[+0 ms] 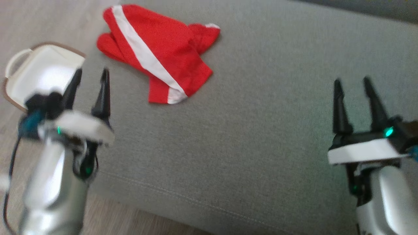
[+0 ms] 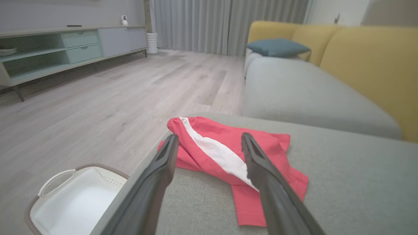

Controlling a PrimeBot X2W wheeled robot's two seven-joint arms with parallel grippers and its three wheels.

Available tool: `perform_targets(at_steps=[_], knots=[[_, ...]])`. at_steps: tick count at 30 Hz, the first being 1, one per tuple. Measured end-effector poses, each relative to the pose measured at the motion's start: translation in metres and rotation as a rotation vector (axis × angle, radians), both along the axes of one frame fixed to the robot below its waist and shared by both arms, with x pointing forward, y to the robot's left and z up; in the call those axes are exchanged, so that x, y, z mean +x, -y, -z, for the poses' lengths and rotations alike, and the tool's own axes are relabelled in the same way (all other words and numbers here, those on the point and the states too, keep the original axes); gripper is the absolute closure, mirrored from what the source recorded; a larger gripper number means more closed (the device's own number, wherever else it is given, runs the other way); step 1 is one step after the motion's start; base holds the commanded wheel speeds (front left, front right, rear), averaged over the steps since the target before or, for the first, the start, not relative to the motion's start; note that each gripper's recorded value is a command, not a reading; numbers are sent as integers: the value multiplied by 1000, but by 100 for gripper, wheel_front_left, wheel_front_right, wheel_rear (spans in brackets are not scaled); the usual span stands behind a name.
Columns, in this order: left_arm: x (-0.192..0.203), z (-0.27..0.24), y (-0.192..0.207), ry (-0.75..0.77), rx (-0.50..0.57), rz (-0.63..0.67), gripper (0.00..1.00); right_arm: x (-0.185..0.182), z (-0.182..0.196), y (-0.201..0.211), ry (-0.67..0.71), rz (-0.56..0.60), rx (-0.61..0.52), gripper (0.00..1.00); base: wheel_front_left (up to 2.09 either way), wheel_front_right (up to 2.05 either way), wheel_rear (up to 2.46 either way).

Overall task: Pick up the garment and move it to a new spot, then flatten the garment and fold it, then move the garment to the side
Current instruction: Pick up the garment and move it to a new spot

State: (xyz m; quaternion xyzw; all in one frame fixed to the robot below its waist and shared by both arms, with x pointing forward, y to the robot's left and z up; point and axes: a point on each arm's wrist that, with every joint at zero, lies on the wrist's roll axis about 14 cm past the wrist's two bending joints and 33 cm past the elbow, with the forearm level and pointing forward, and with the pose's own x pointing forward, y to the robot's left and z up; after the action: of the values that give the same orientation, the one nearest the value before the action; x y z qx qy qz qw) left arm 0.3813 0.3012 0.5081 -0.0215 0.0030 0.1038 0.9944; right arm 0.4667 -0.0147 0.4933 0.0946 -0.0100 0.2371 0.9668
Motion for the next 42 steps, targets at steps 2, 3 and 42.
perform_targets(at_steps=[2, 3, 42], knots=[[28, 9, 6, -99, 72, 78, 0, 12, 1, 9, 4, 27, -13, 0, 0, 0, 0], [40, 14, 8, -145, 103, 115, 0, 17, 3, 13, 1, 39, -21, 0, 0, 0, 0], [120, 113, 23, -628, 97, 285, 100, 30, 18, 66, -37, 159, -64, 0, 0, 0, 0]])
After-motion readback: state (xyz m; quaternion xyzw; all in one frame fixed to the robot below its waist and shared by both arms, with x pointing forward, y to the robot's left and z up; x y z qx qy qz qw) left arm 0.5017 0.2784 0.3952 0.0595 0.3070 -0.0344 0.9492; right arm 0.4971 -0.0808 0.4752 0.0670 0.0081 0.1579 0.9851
